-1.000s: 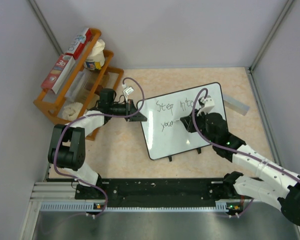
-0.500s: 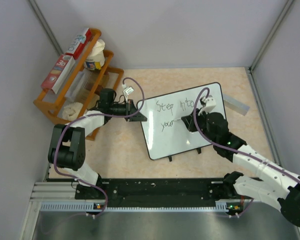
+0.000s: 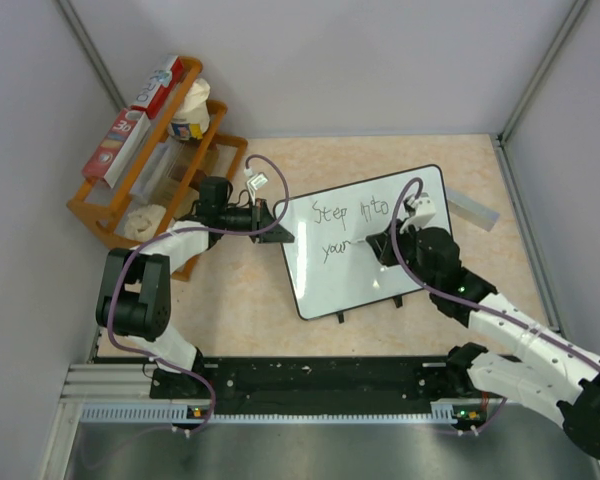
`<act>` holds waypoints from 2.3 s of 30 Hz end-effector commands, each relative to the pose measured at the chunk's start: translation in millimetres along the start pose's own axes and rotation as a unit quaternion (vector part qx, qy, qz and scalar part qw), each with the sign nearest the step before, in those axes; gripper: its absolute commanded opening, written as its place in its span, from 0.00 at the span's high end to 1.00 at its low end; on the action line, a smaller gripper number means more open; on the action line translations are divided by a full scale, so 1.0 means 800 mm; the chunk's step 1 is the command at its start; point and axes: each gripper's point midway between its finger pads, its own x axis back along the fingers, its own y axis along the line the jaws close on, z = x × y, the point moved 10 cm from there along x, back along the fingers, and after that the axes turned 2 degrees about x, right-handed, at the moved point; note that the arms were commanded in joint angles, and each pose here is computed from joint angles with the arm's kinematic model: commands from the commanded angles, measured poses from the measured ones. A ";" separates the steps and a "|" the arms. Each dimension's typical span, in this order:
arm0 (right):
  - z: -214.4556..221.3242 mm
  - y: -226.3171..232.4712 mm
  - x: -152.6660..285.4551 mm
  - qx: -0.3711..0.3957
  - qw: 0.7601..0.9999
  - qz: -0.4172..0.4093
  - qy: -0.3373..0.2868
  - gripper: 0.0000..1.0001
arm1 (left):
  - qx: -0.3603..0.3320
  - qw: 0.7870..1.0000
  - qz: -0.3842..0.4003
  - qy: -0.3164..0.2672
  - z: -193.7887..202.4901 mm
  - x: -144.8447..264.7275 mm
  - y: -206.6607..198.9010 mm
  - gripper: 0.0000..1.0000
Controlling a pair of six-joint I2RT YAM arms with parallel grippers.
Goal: Write a sentence on the whiteboard
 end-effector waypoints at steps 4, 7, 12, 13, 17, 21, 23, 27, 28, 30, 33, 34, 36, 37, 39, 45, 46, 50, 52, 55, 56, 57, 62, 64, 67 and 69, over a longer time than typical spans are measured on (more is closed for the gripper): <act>-0.013 0.000 0.009 -0.002 1.000 -0.001 -0.023 1.00 | -0.080 0.994 -0.067 0.023 0.023 -0.016 0.033 1.00; -0.032 0.009 0.015 -0.008 0.999 -0.022 -0.042 1.00 | -0.079 0.994 -0.068 0.023 0.023 -0.016 0.033 1.00; -0.045 0.016 0.019 -0.010 0.998 -0.036 -0.050 1.00 | -0.080 0.994 -0.067 0.022 0.023 -0.016 0.032 1.00; -0.045 0.015 0.018 -0.007 0.998 -0.033 -0.049 1.00 | -0.081 0.994 -0.068 0.022 0.022 -0.016 0.032 1.00; -0.045 0.003 0.017 -0.008 0.999 -0.022 -0.045 1.00 | -0.080 0.994 -0.069 0.022 0.023 -0.016 0.032 1.00; -0.043 -0.013 0.016 -0.016 0.999 -0.015 -0.040 1.00 | -0.082 0.994 -0.068 0.021 0.021 -0.016 0.031 1.00; -0.043 -0.018 0.017 -0.012 0.999 -0.009 -0.041 1.00 | -0.081 0.994 -0.068 0.022 0.022 -0.016 0.032 1.00; -0.040 -0.019 0.014 -0.006 0.999 -0.005 -0.037 1.00 | -0.081 0.994 -0.069 0.022 0.022 -0.016 0.032 1.00; -0.039 -0.020 0.013 -0.005 0.999 -0.003 -0.035 1.00 | -0.082 0.994 -0.069 0.022 0.022 -0.016 0.032 1.00; -0.037 -0.021 0.011 -0.003 1.000 0.000 -0.031 1.00 | -0.082 0.994 -0.069 0.022 0.022 -0.016 0.032 1.00; -0.031 -0.024 0.008 0.000 1.000 0.006 -0.024 1.00 | -0.081 0.994 -0.070 0.022 0.022 -0.016 0.032 1.00; -0.029 -0.026 0.007 0.003 1.000 0.009 -0.021 1.00 | -0.081 0.994 -0.070 0.022 0.022 -0.016 0.032 1.00; -0.024 -0.028 0.005 0.007 1.000 0.010 -0.013 1.00 | -0.082 0.994 -0.070 0.022 0.021 -0.016 0.032 1.00; -0.022 -0.029 0.004 0.008 1.000 0.013 -0.011 1.00 | -0.082 0.994 -0.070 0.022 0.021 -0.016 0.032 1.00; -0.012 -0.032 0.004 0.009 1.000 0.019 0.008 1.00 | -0.081 0.994 -0.071 0.022 0.022 -0.017 0.033 1.00; -0.002 -0.036 0.006 0.011 0.999 0.024 0.023 1.00 | -0.081 0.994 -0.071 0.022 0.021 -0.017 0.033 1.00; -0.002 -0.036 0.007 0.011 0.999 0.025 0.022 1.00 | -0.082 0.994 -0.070 0.022 0.022 -0.017 0.032 1.00; 0.007 -0.039 0.012 0.012 0.999 0.026 0.034 1.00 | -0.082 0.994 -0.070 0.022 0.021 -0.017 0.032 1.00; 0.011 -0.040 0.013 0.011 0.999 0.025 0.040 1.00 | -0.082 0.994 -0.070 0.022 0.021 -0.017 0.033 1.00; 0.018 -0.041 0.017 0.010 0.998 0.025 0.049 1.00 | -0.070 0.994 -0.072 0.029 0.025 -0.016 0.032 1.00; 0.019 -0.041 0.019 0.009 0.998 0.023 0.050 1.00 | -0.070 0.995 -0.072 0.029 0.025 -0.016 0.032 1.00; 0.021 -0.042 0.020 0.008 0.998 0.023 0.052 1.00 | -0.070 0.994 -0.072 0.029 0.025 -0.016 0.032 1.00; 0.029 -0.043 0.026 0.004 0.998 0.021 0.060 1.00 | -0.070 0.995 -0.072 0.029 0.025 -0.016 0.032 1.00; 0.031 -0.044 0.026 0.002 0.998 0.023 0.061 1.00 | -0.070 0.995 -0.072 0.029 0.025 -0.016 0.032 1.00; 0.023 -0.041 0.028 -0.001 0.999 0.019 0.050 1.00 | -0.069 0.995 -0.072 0.029 0.025 -0.017 0.033 1.00; 0.010 -0.037 0.029 -0.002 0.999 0.014 0.035 1.00 | -0.070 0.995 -0.072 0.029 0.025 -0.017 0.033 1.00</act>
